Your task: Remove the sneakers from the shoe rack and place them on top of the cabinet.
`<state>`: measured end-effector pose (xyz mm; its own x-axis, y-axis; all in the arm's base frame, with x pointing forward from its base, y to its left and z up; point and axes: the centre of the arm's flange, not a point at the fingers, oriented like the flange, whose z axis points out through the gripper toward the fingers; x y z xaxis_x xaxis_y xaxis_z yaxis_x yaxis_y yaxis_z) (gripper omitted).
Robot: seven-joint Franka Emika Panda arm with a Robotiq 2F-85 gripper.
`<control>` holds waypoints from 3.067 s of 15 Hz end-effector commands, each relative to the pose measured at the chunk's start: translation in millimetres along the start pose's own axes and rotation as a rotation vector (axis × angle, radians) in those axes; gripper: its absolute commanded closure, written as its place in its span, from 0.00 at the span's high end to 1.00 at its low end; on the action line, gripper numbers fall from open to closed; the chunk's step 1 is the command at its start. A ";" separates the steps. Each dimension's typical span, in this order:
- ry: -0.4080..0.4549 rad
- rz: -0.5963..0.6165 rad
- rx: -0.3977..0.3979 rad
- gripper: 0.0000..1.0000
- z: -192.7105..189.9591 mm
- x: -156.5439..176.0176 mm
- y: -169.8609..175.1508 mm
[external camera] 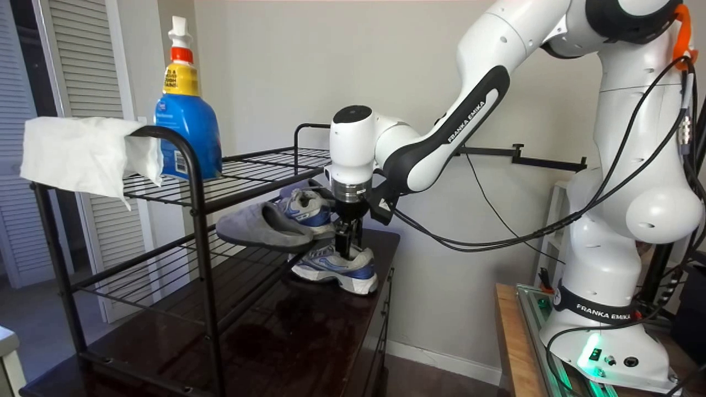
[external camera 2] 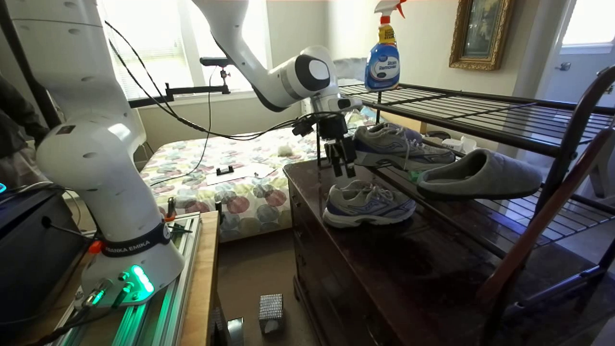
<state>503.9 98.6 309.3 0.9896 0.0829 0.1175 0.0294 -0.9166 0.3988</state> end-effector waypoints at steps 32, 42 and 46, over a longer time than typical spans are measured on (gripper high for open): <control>-0.056 0.866 0.677 1.00 -90.3 10.2 121.4; 0.004 0.963 0.824 1.00 -58.7 1.0 148.4; 0.061 0.795 0.783 1.00 -43.6 -10.0 169.3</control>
<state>496.9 -22.2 427.3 0.7070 -0.7011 0.0925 -0.5762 -0.6470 -0.4994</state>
